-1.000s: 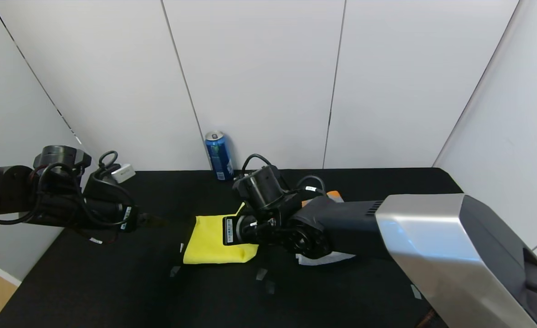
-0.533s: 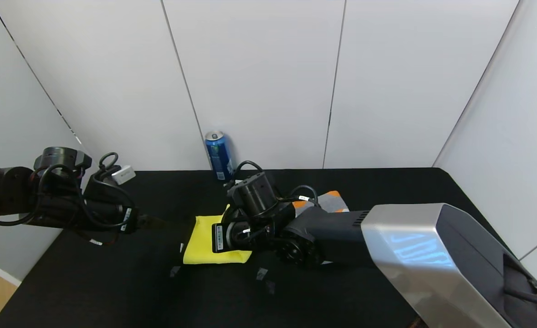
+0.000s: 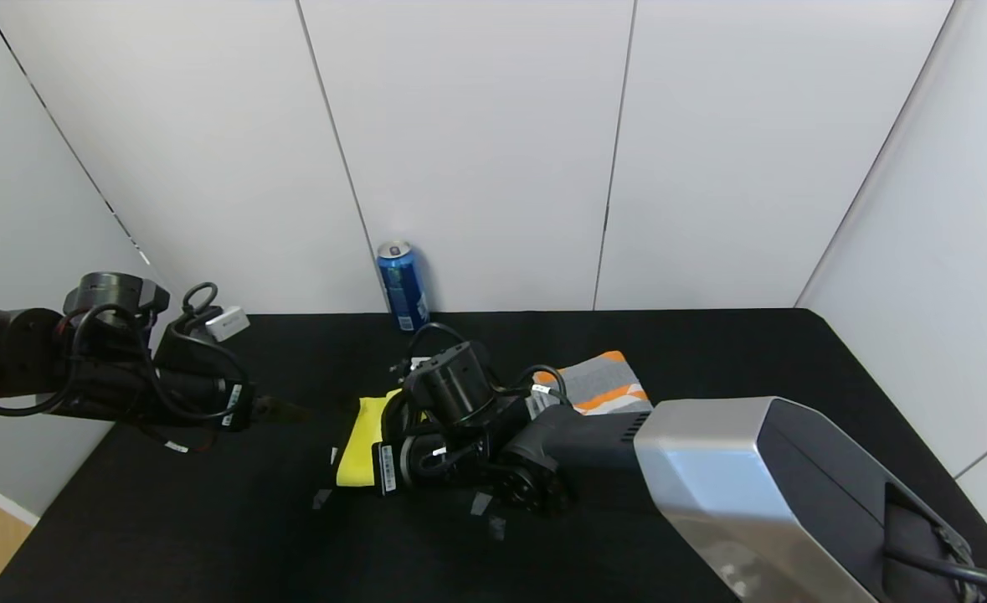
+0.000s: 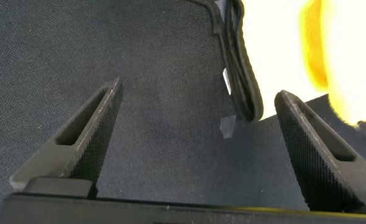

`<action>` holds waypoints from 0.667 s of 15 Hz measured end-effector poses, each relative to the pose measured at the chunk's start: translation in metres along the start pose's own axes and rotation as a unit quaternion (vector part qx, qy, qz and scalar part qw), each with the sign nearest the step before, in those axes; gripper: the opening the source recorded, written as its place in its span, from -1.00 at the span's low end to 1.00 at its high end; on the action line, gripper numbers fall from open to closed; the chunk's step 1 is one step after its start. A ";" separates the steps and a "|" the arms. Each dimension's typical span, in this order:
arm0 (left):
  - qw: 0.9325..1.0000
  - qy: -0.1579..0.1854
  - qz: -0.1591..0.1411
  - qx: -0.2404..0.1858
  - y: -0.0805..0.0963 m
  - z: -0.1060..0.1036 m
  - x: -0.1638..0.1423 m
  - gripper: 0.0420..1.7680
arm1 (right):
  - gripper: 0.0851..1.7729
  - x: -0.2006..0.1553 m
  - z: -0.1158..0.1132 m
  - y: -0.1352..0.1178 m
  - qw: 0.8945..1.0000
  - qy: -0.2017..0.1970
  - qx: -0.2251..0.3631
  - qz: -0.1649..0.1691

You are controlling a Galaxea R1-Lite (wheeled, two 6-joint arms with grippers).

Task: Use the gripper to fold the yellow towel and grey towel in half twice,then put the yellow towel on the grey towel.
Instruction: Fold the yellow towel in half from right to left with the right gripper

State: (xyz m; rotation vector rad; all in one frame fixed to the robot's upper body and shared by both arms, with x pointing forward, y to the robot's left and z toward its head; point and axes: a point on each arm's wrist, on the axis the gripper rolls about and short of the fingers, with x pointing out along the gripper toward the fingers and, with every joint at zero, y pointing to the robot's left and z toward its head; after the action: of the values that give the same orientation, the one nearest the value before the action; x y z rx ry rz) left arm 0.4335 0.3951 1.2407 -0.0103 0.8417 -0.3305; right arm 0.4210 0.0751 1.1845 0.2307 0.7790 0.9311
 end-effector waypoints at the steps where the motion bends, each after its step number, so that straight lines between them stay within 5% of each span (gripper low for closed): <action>1: 1.000 0.001 0.000 0.000 0.000 0.000 0.000 0.94 | -0.95 0.001 -0.001 -0.001 1.000 0.005 0.000 0.007; 6: 1.000 0.003 0.000 -0.002 0.001 -0.001 0.002 0.94 | -0.95 0.008 -0.006 -0.003 1.000 0.010 -0.003 0.026; 10: 1.000 0.006 -0.001 -0.003 0.001 -0.003 0.003 0.94 | -0.21 0.009 -0.007 -0.003 0.999 0.014 -0.004 0.041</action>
State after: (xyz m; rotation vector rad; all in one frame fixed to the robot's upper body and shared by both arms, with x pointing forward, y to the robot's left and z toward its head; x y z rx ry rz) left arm 0.4338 0.3956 1.2364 -0.0155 0.8543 -0.3302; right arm 0.4214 0.0796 1.1732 0.2441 0.7972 1.0161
